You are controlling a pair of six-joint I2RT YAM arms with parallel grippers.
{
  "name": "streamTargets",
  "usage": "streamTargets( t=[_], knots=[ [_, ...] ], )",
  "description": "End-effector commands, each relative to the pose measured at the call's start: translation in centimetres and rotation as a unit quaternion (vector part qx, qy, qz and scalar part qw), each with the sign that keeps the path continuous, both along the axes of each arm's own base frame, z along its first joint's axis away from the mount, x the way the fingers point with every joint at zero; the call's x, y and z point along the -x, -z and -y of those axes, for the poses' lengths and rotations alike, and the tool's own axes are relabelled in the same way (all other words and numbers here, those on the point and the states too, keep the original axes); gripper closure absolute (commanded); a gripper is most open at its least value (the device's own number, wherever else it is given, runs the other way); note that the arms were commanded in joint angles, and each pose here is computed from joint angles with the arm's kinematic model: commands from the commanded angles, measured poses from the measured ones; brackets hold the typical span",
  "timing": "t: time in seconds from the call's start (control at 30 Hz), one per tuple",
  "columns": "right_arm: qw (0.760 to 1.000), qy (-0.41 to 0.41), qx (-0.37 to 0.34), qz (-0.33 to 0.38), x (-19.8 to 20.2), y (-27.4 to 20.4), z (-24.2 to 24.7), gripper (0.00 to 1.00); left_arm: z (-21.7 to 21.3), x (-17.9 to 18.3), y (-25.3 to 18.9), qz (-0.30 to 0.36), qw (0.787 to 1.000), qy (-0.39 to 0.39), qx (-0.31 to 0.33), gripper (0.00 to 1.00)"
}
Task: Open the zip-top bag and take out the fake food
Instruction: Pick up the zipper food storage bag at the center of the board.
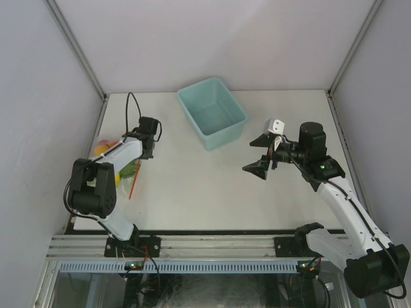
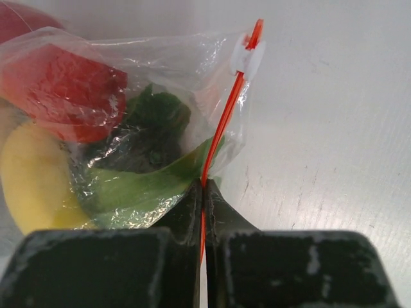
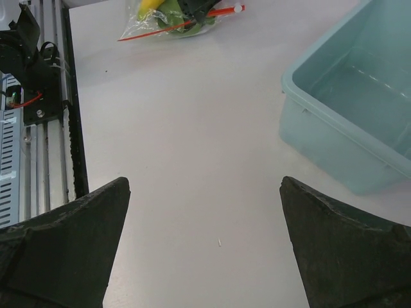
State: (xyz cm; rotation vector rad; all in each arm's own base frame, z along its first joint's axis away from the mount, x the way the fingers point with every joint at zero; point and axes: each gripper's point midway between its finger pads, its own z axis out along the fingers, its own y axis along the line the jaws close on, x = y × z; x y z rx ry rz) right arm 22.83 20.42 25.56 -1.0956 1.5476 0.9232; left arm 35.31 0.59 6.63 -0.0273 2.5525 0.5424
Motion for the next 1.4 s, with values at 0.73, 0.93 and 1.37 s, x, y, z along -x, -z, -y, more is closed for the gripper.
streamTargets(
  t=[0.73, 0.93, 1.37],
  knots=[
    [0.961, -0.186, -0.032, 0.2, 2.9, -3.0, -2.7, 0.04, 14.9, 10.1, -16.6, 0.131, 0.86, 0.442, 0.218, 1.0],
    [0.957, -0.2, -0.034, 0.206, 2.7, -2.8, -3.8, 0.07, 16.6, 12.2, -18.1, 0.117, 0.832, 0.488, 0.237, 1.0],
    [0.964, -0.192, -0.075, 0.168, 0.5, -3.8, -7.8, 0.15, 20.4, 14.7, -20.7, 0.129, 0.78, 0.556, 0.255, 1.0]
  ],
)
